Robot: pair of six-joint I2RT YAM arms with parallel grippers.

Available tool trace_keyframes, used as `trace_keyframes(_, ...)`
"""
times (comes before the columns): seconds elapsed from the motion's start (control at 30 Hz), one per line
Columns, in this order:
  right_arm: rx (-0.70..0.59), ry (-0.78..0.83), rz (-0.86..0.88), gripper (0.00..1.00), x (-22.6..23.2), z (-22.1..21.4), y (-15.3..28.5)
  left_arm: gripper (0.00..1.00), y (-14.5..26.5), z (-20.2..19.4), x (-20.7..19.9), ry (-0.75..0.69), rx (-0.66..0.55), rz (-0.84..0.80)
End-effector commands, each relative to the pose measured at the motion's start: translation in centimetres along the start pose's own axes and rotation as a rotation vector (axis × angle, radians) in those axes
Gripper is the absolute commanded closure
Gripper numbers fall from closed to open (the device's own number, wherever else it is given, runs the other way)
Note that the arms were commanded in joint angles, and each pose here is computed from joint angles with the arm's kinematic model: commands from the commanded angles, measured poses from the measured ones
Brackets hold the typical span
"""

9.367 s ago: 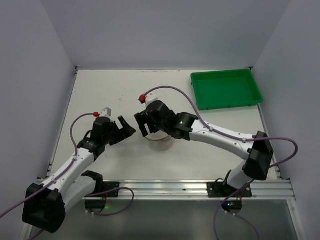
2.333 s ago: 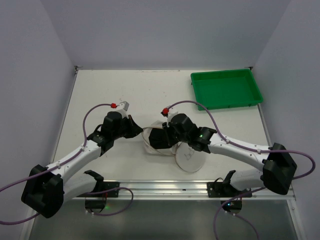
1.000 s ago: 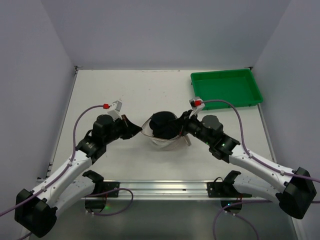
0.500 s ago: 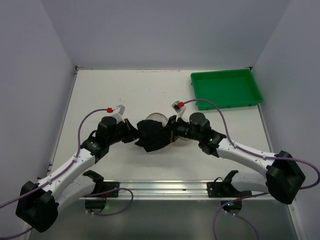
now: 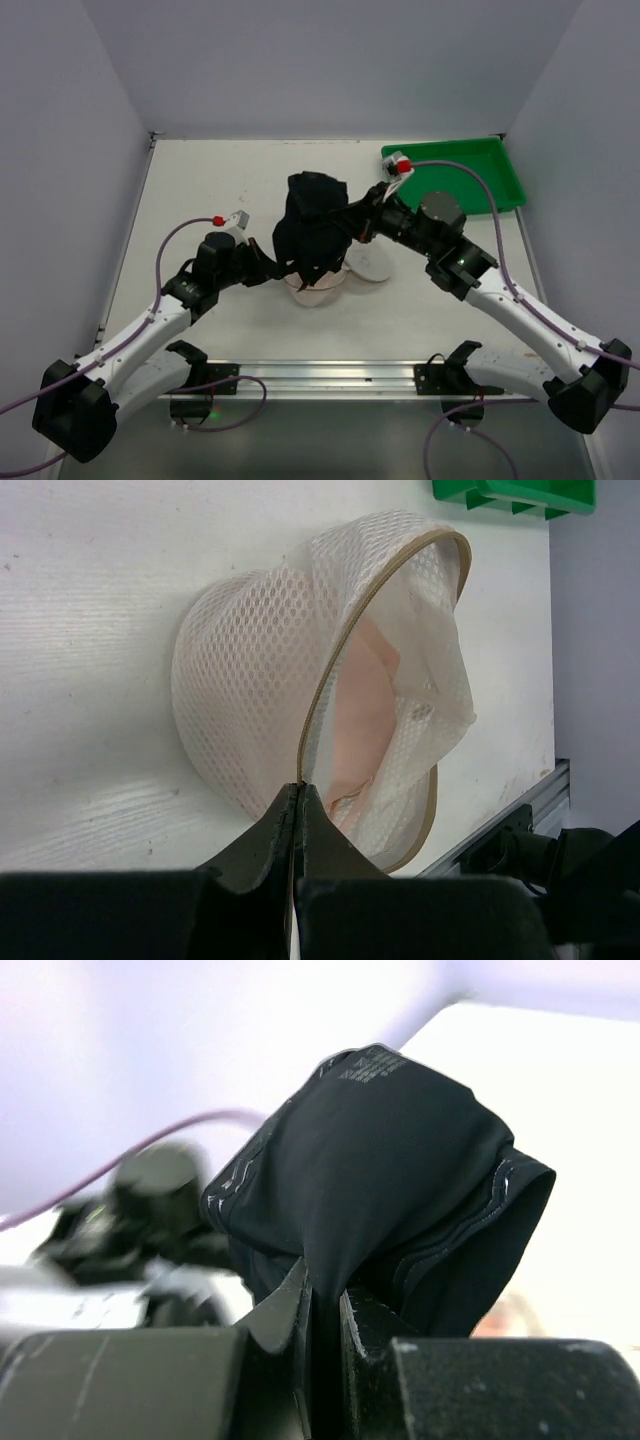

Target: Unzip the laundry bag and remove the bra

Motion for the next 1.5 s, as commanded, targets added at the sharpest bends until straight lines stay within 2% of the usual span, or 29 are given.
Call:
trace_keyframes(0.0,-0.133,0.061,-0.200,1.00,-2.7,4.6,2.7,1.00,0.0,0.3,0.0,-0.024,-0.009,0.008)
trace_keyframes(0.13,-0.284,0.080,-0.396,1.00,-6.7,9.6,5.6,1.00,0.0,0.5,0.0,-0.028,-0.012,0.012)
trace_keyframes(0.33,-0.492,-0.001,-0.674,1.00,-14.6,16.2,9.9,1.00,-0.2,0.2,0.1,-0.029,-0.008,0.008)
trace_keyframes(0.5,-0.625,-0.050,-0.824,1.00,-20.6,20.4,12.7,1.00,-0.2,0.3,0.1,-0.040,-0.004,0.005)
trace_keyframes(0.53,-0.642,-0.072,-0.899,1.00,-23.6,20.8,13.9,1.00,-0.2,0.2,0.1,-0.040,-0.001,0.007)
trace_keyframes(0.6,-0.670,-0.096,-0.944,1.00,-25.9,21.7,14.6,1.00,-0.2,0.3,0.1,-0.046,0.001,0.006)
trace_keyframes(0.63,-0.686,-0.122,-0.990,1.00,-28.7,21.9,15.2,1.00,-0.2,0.2,0.2,-0.046,0.007,0.010)
trace_keyframes(0.8,-0.788,-0.167,-1.106,1.00,-35.1,23.2,16.7,1.00,-0.2,0.1,0.0,-0.046,0.015,0.003)
trace_keyframes(1.03,-0.747,-0.262,-1.286,0.97,-44.3,21.0,16.9,1.00,-0.4,-0.4,0.5,-0.048,0.039,0.022)
trace_keyframes(1.13,-0.702,-0.321,-1.316,0.89,-47.1,19.9,16.9,1.00,-0.7,-0.8,0.8,-0.046,0.056,0.028)
trace_keyframes(1.23,-0.670,-0.391,-1.307,0.71,-48.5,19.0,16.8,1.00,-1.0,-1.0,1.0,-0.041,0.067,0.033)
trace_keyframes(1.27,-0.666,-0.403,-1.307,0.59,-48.7,18.9,16.8,1.00,-1.1,-1.0,1.0,-0.043,0.069,0.032)
trace_keyframes(1.33,-0.650,-0.413,-1.323,0.47,-48.7,19.0,17.0,1.00,-1.3,-1.1,1.1,-0.043,0.073,0.035)
trace_keyframes(1.37,-0.643,-0.410,-1.326,0.33,-48.5,19.0,17.1,1.00,-1.4,-1.1,1.1,-0.045,0.073,0.034)
trace_keyframes(1.43,-0.643,-0.405,-1.317,0.18,-47.1,19.7,17.2,1.00,-1.4,-1.0,1.1,-0.047,0.068,0.031)
trace_keyframes(1.47,-0.636,-0.404,-1.307,0.07,-46.5,19.7,17.2,1.00,-1.4,-0.9,1.0,-0.048,0.066,0.030)
Point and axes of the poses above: each gripper's point midway between its finger pads, its own y axis back along the fingers, its own x axis along the line the jaws close on, z = x × y, the point moved 3 cm from there along y, back along the fingers, and after that the axes turned 10 degrees about -y, right-handed, at the moved point
